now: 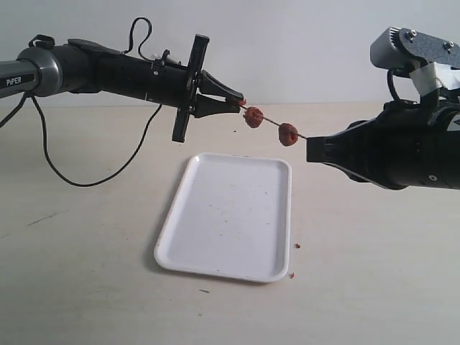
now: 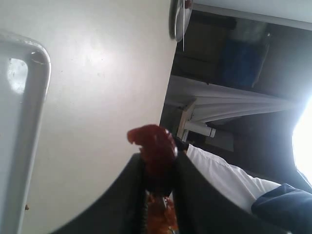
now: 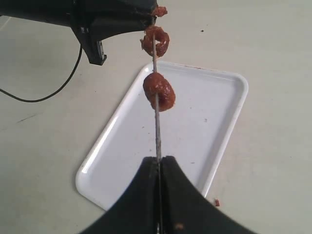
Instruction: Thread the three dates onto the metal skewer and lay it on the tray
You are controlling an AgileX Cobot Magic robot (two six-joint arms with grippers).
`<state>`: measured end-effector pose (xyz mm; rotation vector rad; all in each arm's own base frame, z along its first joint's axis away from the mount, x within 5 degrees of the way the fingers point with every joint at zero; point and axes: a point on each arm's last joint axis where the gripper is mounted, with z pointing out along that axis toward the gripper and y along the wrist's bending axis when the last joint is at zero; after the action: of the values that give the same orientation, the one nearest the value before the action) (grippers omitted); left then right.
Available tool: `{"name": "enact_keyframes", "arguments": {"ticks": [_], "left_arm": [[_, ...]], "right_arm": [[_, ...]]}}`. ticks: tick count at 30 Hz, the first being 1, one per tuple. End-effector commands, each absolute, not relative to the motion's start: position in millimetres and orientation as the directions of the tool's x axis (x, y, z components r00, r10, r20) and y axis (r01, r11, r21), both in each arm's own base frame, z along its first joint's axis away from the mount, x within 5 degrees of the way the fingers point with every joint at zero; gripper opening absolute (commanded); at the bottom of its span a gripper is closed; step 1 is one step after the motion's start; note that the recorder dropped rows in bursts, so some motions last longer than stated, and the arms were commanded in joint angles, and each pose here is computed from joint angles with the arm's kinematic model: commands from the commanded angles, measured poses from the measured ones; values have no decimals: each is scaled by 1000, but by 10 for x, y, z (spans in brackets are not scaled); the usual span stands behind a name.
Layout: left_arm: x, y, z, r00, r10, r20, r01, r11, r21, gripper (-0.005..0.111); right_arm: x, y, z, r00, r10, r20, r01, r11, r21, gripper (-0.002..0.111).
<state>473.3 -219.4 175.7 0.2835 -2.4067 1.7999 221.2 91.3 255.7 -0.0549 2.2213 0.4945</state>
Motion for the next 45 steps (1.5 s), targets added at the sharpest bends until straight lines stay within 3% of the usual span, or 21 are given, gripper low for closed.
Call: {"name": "enact_keyframes", "arguments": {"ticks": [1, 45], "left_arm": [[4702, -2232, 1815, -977, -60, 206, -215, 265, -940, 20], [4637, -2353, 1802, -980, -30, 198, -199, 286, -937, 20]], "right_arm": [[2235, 901, 2585, -623, 122, -773, -210, 926, 315, 0], [2239, 901, 2592, -619, 116, -777, -215, 927, 309, 0]]}}
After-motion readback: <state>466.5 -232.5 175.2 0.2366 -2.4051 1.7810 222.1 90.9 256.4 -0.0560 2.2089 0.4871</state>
